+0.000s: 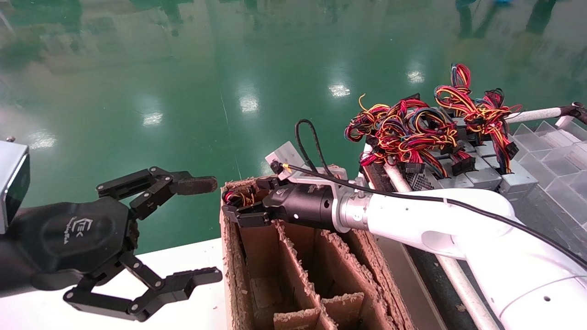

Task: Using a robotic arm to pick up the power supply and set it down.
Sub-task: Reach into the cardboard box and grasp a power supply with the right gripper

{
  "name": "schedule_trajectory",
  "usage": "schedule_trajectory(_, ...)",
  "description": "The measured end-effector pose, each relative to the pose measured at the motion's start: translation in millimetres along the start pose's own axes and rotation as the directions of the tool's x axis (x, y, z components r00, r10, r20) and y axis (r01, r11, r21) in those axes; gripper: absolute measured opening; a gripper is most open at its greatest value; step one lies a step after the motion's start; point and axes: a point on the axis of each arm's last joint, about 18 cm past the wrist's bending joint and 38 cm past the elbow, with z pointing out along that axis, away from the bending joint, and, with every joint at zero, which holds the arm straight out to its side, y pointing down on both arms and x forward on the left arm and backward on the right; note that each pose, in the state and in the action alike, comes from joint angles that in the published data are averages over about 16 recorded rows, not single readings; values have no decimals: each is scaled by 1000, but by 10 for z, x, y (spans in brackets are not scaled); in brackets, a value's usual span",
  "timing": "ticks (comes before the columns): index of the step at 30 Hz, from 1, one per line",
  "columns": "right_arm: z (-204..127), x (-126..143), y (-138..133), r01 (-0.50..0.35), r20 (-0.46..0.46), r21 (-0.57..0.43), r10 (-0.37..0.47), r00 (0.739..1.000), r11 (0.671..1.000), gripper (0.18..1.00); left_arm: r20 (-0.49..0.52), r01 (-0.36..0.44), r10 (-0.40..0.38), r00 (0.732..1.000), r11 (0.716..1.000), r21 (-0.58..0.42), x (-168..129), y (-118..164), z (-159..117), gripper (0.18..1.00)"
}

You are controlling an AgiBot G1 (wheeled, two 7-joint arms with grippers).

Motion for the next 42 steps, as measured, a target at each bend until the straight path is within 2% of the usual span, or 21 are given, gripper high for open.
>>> schedule_trajectory(7,29,-3,34,-17,0,4,17,1000,1000,922,0,0,0,1000,1000,0,0,0,0,1001)
schedule_trajectory(14,54,8,65,-27,-7,7,27,1000,1000,826,0,0,0,1000,1000,0,0,0,0,1001)
schedule_trajectory(20,79,15,82,-31,-17,10,31,999,999,711,0,0,0,1000,1000,0,0,0,0,1001)
schedule_trajectory(30,121,-5,84,-30,-18,17,30,999,999,471,0,0,0,1000,1000,0,0,0,0,1001)
schedule_trajectory(36,130,-15,79,-30,-14,26,30,999,999,366,0,0,0,1000,1000,0,0,0,0,1001)
schedule_trajectory(42,113,-5,54,-31,-10,45,32,999,998,315,0,0,0,1000,1000,0,0,0,0,1001)
